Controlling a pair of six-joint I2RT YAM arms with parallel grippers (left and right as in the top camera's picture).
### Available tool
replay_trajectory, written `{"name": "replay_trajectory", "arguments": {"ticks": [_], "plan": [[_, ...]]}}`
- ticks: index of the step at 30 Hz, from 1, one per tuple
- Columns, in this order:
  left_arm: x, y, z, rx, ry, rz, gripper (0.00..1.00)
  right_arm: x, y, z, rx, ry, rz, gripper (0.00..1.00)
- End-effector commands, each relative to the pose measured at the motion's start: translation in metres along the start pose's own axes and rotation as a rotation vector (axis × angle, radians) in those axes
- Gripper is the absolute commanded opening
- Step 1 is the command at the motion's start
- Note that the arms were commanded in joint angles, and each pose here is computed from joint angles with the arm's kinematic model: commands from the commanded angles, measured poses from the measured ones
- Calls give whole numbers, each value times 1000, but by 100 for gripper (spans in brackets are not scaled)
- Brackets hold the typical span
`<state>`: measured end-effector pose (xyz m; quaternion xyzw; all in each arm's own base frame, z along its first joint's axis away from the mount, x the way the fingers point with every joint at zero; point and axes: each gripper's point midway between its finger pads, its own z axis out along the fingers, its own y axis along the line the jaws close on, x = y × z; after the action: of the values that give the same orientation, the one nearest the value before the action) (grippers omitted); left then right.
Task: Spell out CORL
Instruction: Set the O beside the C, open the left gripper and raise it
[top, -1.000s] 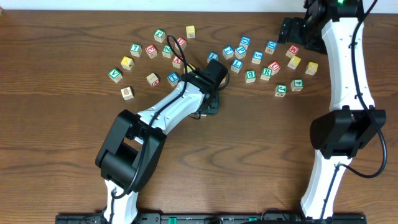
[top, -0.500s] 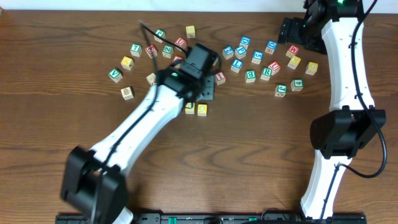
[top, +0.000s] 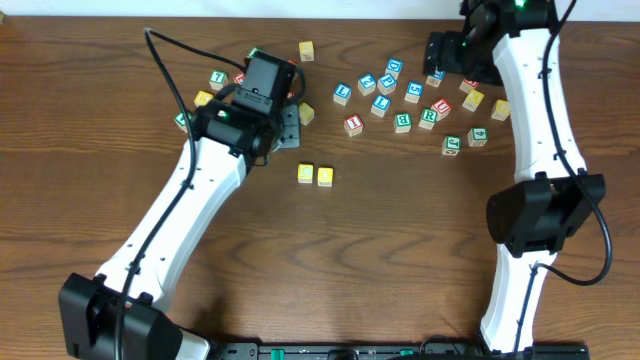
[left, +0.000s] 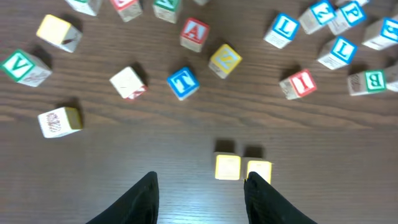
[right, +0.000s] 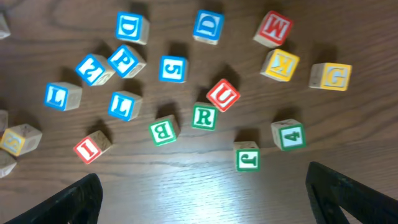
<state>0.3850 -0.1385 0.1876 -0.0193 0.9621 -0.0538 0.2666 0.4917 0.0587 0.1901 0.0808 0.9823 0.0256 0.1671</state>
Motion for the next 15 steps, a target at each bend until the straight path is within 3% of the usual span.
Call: {"name": "replay_trajectory", "arguments": {"ticks": [1,15], "plan": [[-12,10,-10,-15,-39,3,44,4,18,-6,-18,-8,-48,99],[-16,20,-9,-30,-42,-19,44,21,69,-8,-56,-6,-147,99]]}}
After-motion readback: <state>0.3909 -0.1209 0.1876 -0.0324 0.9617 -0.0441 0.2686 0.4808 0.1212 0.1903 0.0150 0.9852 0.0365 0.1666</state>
